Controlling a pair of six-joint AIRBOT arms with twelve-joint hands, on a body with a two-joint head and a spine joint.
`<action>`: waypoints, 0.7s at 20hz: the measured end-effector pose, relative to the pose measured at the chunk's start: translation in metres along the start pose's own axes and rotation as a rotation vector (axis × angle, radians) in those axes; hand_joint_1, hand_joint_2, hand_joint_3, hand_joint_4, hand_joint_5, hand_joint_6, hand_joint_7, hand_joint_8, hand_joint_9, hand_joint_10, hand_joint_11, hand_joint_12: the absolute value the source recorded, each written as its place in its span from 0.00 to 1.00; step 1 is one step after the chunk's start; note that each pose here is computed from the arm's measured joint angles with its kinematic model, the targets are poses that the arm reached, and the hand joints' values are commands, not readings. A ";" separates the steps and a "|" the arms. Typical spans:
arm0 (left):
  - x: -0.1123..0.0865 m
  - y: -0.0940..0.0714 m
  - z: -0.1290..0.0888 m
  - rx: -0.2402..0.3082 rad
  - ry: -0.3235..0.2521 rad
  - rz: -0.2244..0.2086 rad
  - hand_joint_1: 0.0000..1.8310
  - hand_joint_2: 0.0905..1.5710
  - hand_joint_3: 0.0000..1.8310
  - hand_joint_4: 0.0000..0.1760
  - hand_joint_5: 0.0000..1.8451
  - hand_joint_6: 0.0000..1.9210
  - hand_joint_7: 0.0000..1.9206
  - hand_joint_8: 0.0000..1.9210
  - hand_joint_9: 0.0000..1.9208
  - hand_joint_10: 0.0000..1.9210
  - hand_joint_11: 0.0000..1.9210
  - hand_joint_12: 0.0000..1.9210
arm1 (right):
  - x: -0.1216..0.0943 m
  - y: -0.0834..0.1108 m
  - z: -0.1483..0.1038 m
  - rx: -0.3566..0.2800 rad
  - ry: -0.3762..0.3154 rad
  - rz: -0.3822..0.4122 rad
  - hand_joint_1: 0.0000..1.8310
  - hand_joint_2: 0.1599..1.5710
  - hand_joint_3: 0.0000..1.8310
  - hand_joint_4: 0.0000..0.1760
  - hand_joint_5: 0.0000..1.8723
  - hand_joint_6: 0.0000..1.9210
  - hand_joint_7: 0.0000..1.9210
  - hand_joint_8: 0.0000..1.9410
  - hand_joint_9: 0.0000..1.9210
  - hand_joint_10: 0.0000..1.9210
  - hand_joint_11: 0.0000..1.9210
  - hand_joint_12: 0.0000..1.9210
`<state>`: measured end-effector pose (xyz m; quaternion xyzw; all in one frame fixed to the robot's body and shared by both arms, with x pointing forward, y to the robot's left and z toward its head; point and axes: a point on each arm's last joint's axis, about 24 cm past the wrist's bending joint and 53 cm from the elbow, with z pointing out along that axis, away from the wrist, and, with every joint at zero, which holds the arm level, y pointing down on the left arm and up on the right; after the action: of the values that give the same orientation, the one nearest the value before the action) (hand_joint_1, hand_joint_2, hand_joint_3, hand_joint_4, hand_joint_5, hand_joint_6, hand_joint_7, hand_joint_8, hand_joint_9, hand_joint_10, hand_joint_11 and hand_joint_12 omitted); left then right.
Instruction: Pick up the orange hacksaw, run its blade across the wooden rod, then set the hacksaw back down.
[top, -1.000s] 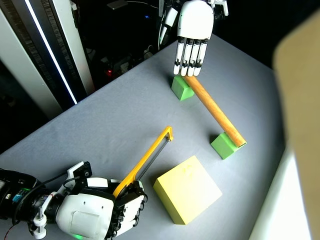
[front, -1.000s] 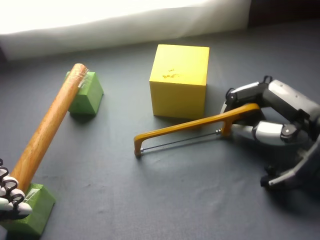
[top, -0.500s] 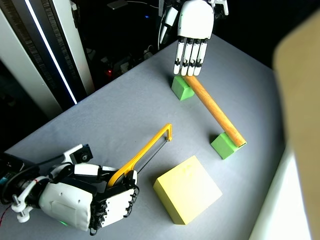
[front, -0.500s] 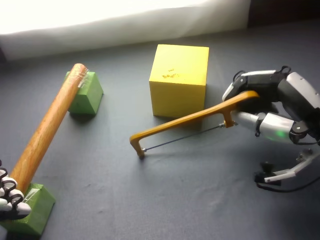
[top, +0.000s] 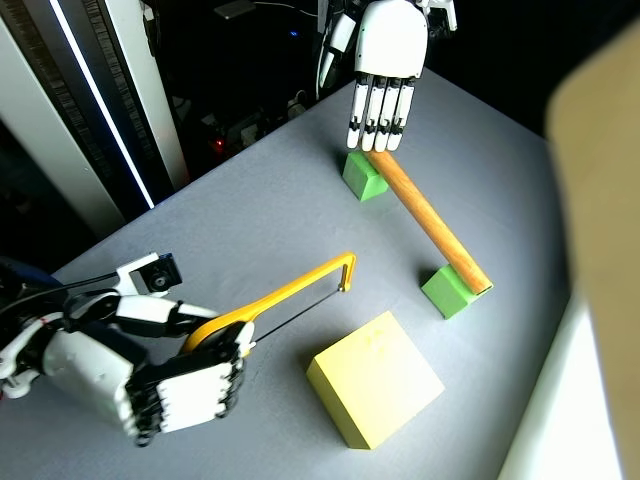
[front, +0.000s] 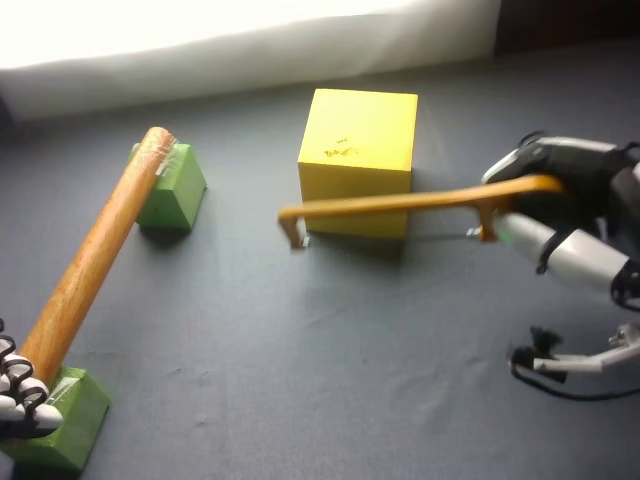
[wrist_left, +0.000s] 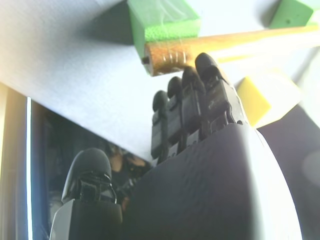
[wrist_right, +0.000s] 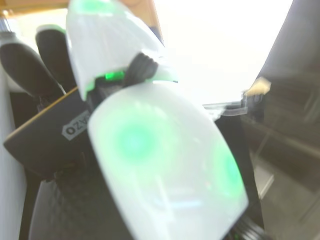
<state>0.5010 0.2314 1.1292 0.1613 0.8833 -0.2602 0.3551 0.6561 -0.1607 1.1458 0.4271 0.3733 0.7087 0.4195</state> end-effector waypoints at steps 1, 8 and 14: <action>0.000 0.000 0.000 0.000 0.000 0.000 0.06 0.81 0.00 0.00 0.11 0.00 0.12 0.00 0.11 0.00 0.00 0.24 | -0.001 0.008 -0.002 -0.037 -0.014 0.014 0.75 0.68 0.00 0.00 0.48 0.48 0.50 0.52 0.49 0.67 0.43 0.72; 0.000 0.000 0.000 0.000 0.000 0.001 0.06 0.81 0.00 0.00 0.11 0.00 0.10 0.00 0.10 0.00 0.00 0.21 | 0.023 0.007 -0.022 -0.068 -0.051 0.157 0.75 0.68 0.00 0.00 0.48 0.48 0.50 0.53 0.48 0.67 0.43 0.71; -0.001 0.000 0.000 0.000 -0.002 0.002 0.06 0.80 0.00 0.00 0.12 0.00 0.12 0.00 0.12 0.00 0.00 0.24 | 0.040 0.012 -0.016 -0.090 -0.045 0.195 0.75 0.69 0.00 0.00 0.47 0.50 0.49 0.54 0.48 0.68 0.43 0.71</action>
<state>0.5016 0.2315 1.1298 0.1617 0.8828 -0.2599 0.3564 0.6263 -0.1310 1.1621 0.4577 0.2884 0.7525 0.3757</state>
